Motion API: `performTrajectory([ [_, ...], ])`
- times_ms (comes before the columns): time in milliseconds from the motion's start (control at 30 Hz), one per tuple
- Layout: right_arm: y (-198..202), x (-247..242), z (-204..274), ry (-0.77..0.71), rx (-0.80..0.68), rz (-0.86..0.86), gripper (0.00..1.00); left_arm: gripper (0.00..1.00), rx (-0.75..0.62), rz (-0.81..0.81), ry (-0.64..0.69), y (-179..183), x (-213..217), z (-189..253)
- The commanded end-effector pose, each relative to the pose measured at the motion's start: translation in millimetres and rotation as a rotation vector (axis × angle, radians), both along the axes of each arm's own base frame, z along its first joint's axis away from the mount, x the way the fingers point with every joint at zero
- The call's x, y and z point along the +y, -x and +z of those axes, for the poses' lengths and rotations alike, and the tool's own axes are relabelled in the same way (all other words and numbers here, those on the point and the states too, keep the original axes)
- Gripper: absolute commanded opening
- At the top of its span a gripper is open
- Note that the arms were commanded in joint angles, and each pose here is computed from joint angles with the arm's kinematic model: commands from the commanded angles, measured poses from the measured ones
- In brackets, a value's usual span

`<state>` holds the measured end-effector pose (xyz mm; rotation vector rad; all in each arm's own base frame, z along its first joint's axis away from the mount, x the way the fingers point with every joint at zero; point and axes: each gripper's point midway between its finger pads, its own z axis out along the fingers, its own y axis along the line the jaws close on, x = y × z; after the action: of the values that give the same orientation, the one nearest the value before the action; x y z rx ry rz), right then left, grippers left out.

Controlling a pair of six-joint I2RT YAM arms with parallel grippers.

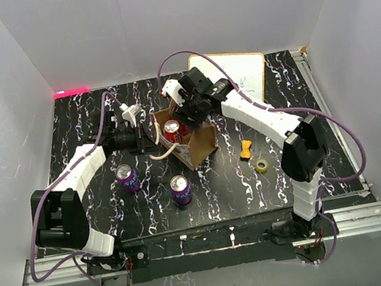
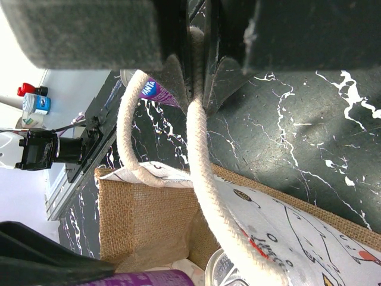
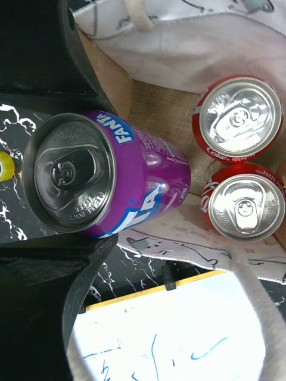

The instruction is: Place the beverage into the canvas bag

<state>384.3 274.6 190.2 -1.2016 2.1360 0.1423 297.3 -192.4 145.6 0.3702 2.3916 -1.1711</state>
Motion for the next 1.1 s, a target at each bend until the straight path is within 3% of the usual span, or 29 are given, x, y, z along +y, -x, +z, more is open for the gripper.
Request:
performTrajectory([
  [0,-26.7,10.3,35.9,-0.063,-0.105,-0.049,0.15,0.0,-0.071,-0.009,0.012,-1.3,0.4,22.1],
  [367,-36.0,14.2,16.4,-0.001,-0.115,-0.076,0.17,0.0,-0.07,-0.007,0.012,-1.1,0.7,21.5],
  [1067,-41.2,28.1,-17.0,0.009,-0.058,-0.073,0.29,0.0,-0.072,-0.008,0.011,-0.7,0.9,20.6],
])
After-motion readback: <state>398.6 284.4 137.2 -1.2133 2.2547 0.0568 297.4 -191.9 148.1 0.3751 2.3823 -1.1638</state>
